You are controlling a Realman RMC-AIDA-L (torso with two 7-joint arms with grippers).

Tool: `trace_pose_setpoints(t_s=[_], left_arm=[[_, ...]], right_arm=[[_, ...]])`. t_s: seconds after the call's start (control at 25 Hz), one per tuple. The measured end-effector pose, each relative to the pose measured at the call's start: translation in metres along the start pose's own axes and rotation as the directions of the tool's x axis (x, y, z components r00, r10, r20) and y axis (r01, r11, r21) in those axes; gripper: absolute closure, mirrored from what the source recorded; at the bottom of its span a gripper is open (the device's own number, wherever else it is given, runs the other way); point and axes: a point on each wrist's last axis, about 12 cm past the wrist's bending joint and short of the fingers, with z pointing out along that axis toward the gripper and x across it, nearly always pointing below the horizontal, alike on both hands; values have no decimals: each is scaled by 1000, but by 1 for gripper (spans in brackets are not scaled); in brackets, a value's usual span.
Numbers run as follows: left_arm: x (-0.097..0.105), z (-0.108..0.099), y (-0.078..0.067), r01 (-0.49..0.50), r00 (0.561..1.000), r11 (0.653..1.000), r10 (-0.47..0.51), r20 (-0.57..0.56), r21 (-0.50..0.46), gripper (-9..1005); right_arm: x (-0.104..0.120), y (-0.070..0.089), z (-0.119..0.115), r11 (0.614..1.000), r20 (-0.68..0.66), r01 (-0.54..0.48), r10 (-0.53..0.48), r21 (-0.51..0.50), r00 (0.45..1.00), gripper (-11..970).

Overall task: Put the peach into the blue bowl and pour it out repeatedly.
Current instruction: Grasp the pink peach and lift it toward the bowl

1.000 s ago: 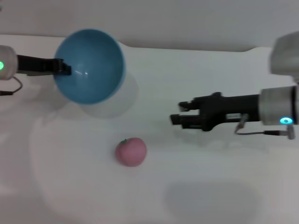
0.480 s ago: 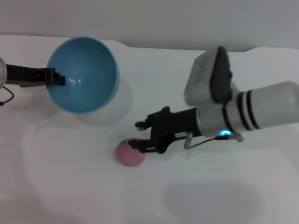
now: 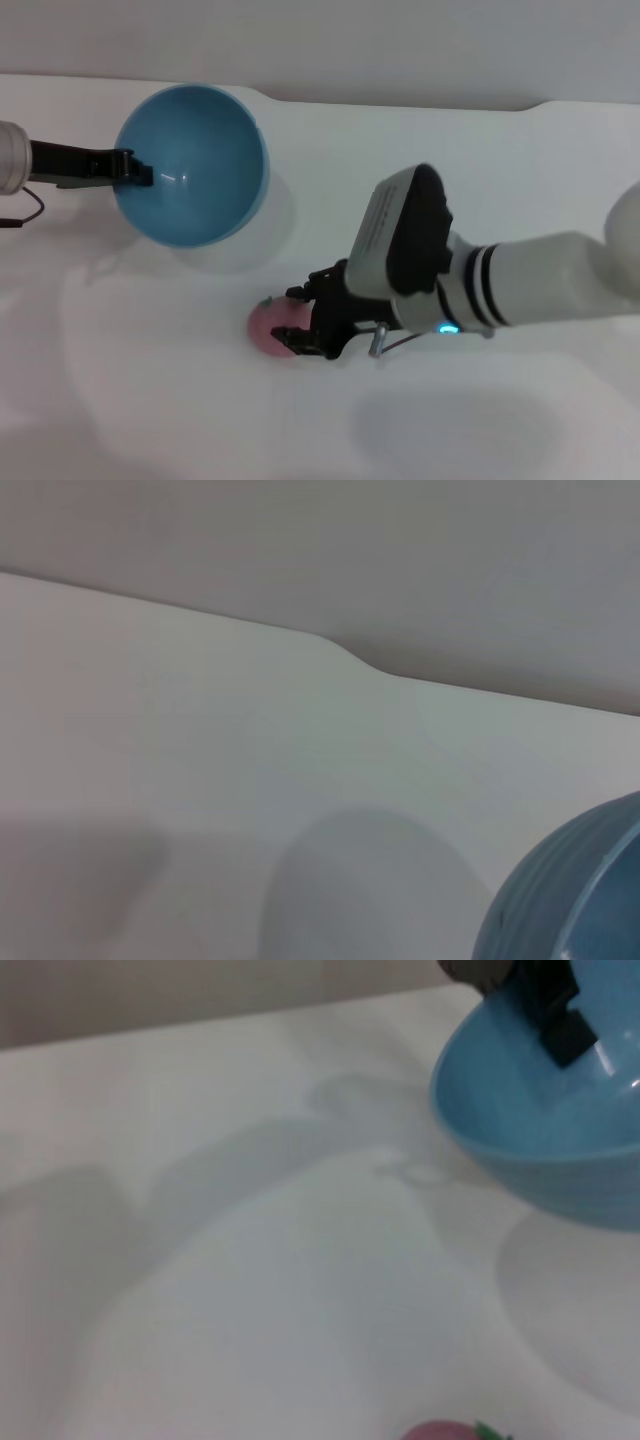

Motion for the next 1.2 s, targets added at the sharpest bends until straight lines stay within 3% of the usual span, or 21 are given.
trace_pose_setpoints(t_s=[0.16,0.44,0.76,0.84,0.96,1.2], left_arm=[[1,4,-5,-7,1000,1000,7,-6,12,996],[3,8,-9,-6,1000,1000,7,-11,23,996],[4,12,-14,-14,1000,999,14,-21,36,997],[4,13,-15,-14,1000,999,15,-22,38,997],[5,15,-17,-18,999,999,20,-29,43,996],[6,21,-25,-43,998,998,46,-52,49,996]], right_arm=[[6,6,6,999,-27,31,-30,32,999,441],[9,9,7,1000,-20,-7,8,24,1000,448],[13,10,6,999,-21,-26,27,23,999,575],[14,10,5,999,-7,-45,46,27,999,660],[15,5,-2,993,34,-107,106,45,994,788],[30,-20,-34,941,177,-333,319,57,931,839]])
